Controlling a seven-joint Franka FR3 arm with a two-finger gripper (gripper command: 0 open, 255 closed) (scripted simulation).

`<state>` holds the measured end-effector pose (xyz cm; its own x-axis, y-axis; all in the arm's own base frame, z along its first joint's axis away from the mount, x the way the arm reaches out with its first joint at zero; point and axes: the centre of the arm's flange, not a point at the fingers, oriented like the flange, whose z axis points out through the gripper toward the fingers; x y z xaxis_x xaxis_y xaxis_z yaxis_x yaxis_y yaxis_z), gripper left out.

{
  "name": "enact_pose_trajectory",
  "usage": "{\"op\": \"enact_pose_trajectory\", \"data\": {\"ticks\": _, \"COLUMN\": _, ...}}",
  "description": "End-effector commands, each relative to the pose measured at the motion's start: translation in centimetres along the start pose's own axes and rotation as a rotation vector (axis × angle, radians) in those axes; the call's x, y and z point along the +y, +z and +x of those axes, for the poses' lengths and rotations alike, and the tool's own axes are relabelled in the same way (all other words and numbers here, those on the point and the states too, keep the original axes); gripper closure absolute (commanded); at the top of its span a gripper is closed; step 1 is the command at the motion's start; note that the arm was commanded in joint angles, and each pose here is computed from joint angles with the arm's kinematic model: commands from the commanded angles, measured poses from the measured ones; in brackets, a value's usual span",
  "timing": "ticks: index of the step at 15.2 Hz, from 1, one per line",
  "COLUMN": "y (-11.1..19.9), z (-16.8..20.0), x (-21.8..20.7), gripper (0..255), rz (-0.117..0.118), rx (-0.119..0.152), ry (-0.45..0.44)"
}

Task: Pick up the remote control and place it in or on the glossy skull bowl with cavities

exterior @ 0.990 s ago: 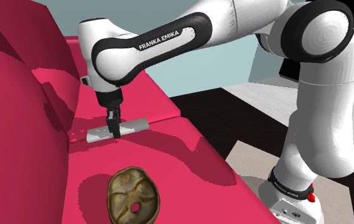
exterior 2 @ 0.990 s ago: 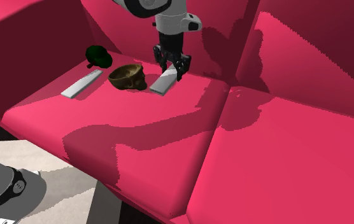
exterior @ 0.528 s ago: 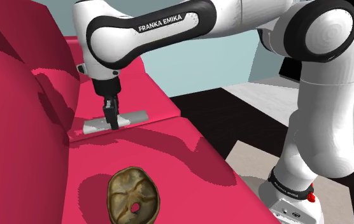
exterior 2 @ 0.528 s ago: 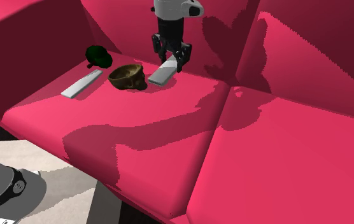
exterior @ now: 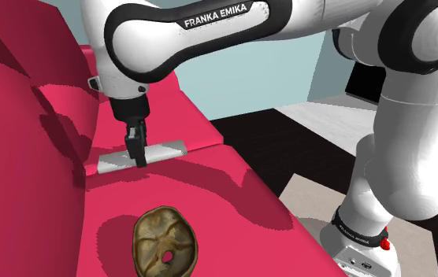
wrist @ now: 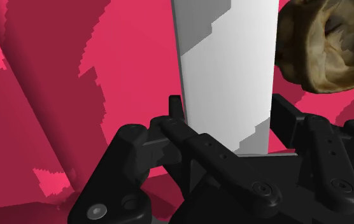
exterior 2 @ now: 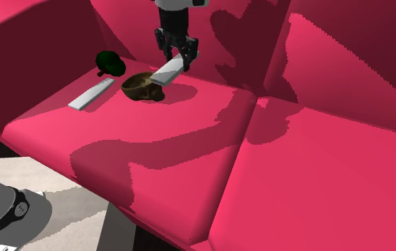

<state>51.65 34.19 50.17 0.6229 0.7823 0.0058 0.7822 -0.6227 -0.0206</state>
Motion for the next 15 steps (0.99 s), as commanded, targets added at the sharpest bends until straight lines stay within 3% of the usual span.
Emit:
{"op": "enact_pose_trajectory", "data": {"ticks": 1, "y": 0.1, "z": -0.6, "x": -2.7, "gripper": 255, "rz": -0.001, "rx": 0.001, "ry": 0.001}}
{"op": "enact_pose_trajectory", "data": {"ticks": 10, "y": 0.3, "z": -2.4, "x": -15.5, "gripper": 255, "rz": -0.001, "rx": 0.001, "ry": 0.001}}
{"op": "enact_pose_trajectory", "data": {"ticks": 15, "y": 2.9, "z": -2.4, "x": -15.4, "gripper": 255, "rz": -0.001, "rx": 0.001, "ry": 0.001}}
